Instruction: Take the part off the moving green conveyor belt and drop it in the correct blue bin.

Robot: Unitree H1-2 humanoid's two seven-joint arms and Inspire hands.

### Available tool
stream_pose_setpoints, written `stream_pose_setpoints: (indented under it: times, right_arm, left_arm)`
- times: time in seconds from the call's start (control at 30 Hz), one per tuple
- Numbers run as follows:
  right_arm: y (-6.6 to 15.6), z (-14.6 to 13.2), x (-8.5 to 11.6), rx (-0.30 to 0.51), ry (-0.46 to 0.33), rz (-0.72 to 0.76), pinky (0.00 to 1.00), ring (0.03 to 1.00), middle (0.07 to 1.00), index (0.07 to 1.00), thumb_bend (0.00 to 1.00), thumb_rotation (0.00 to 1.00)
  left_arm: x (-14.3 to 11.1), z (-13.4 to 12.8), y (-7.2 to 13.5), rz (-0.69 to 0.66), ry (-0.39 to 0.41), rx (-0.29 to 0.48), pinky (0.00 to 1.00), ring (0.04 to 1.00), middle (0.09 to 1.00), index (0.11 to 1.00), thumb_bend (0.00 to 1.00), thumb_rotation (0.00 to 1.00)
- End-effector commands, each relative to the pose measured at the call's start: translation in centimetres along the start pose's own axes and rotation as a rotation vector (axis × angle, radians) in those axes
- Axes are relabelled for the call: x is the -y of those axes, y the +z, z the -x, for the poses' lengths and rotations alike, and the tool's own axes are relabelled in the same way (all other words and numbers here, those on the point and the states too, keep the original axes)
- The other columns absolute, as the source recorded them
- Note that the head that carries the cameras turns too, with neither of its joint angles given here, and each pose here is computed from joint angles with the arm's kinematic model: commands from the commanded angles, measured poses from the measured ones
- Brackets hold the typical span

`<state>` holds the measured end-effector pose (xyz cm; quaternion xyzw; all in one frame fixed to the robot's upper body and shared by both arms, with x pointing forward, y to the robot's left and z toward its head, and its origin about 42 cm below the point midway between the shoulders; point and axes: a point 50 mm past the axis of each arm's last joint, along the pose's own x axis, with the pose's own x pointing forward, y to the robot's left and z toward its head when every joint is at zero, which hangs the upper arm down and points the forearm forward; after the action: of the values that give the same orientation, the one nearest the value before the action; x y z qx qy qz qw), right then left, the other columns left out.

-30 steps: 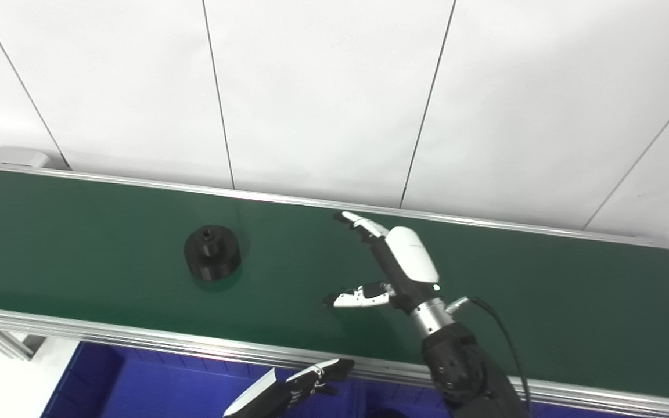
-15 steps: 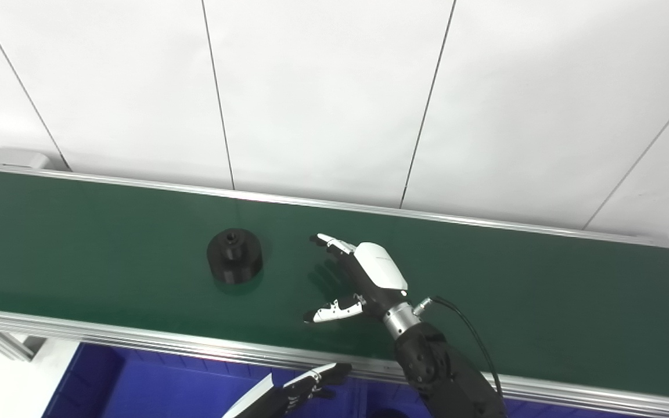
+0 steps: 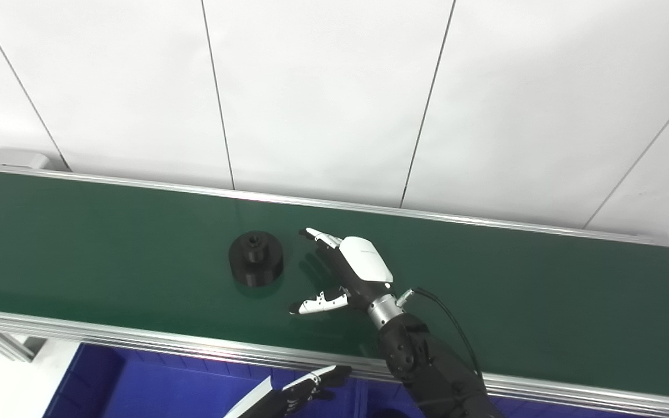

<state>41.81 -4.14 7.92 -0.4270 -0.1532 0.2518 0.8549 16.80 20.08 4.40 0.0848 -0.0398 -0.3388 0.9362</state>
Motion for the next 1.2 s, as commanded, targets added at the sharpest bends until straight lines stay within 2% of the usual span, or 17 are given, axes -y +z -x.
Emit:
stream_pose_setpoints:
  times: [0.0,0.3,0.47,0.57,0.7,0.83,0.87,0.9,0.93,0.97,1.03,1.17]
  right_arm:
    - [2.1,-2.1,1.3,0.066,-0.048,0.013,0.82,0.853,0.875,0.902,0.91,0.36]
    - [2.6,-3.8,0.9,0.019,-0.027,0.053,0.82,0.859,0.894,0.937,0.95,0.38]
    - [3.6,-5.0,0.4,-0.013,-0.013,0.103,0.79,0.843,0.893,0.933,1.00,0.30]
    - [4.2,-5.4,0.1,-0.019,0.004,0.121,0.74,0.804,0.852,0.902,0.99,0.23]
    - [4.8,-5.7,-0.5,-0.036,0.060,0.129,0.65,0.691,0.730,0.781,0.91,0.05]
    - [4.9,-5.4,-1.5,-0.046,0.091,0.107,0.56,0.599,0.623,0.665,0.89,0.00]
    - [4.9,-5.2,-1.7,-0.048,0.097,0.100,0.51,0.569,0.571,0.631,0.77,0.00]
    - [4.8,-5.0,-1.9,-0.048,0.100,0.095,0.49,0.555,0.542,0.618,0.70,0.00]
    - [4.7,-4.9,-2.1,-0.049,0.103,0.093,0.45,0.511,0.505,0.551,0.60,0.00]
    - [4.5,-4.7,-2.2,-0.049,0.103,0.093,0.43,0.464,0.504,0.519,0.54,0.00]
    - [4.2,-4.5,-2.3,-0.048,0.096,0.089,0.43,0.453,0.505,0.505,0.53,0.00]
    - [3.6,-4.1,-2.2,-0.052,0.083,0.074,0.34,0.445,0.517,0.480,0.52,0.00]
  left_arm:
    - [0.0,0.1,1.0,-0.006,0.020,0.054,0.85,0.908,0.937,0.912,0.54,0.40]
    - [0.2,0.7,1.2,0.000,0.018,0.053,0.85,0.910,0.932,0.909,0.55,0.39]
    - [0.3,1.1,1.6,-0.012,0.024,0.056,0.86,0.913,0.928,0.904,0.56,0.39]
    - [0.3,1.5,1.7,0.001,0.032,0.058,0.86,0.912,0.928,0.901,0.57,0.38]
    - [0.2,1.9,1.7,0.009,0.042,0.057,0.85,0.910,0.934,0.903,0.57,0.38]
    - [0.1,2.1,1.8,0.014,0.045,0.061,0.87,0.923,0.941,0.909,0.58,0.38]
    - [0.1,2.1,1.8,0.014,0.045,0.061,0.87,0.925,0.943,0.911,0.58,0.39]
    - [0.0,2.1,1.8,0.014,0.046,0.061,0.87,0.926,0.943,0.912,0.58,0.39]
    - [0.0,2.1,1.8,0.015,0.047,0.061,0.87,0.927,0.944,0.913,0.58,0.39]
    - [0.0,2.1,1.8,0.015,0.048,0.061,0.87,0.927,0.944,0.913,0.58,0.39]
    - [-0.1,2.0,1.8,0.013,0.048,0.062,0.87,0.927,0.944,0.913,0.58,0.40]
    - [-0.3,2.0,1.7,0.015,0.048,0.064,0.87,0.928,0.945,0.914,0.58,0.40]
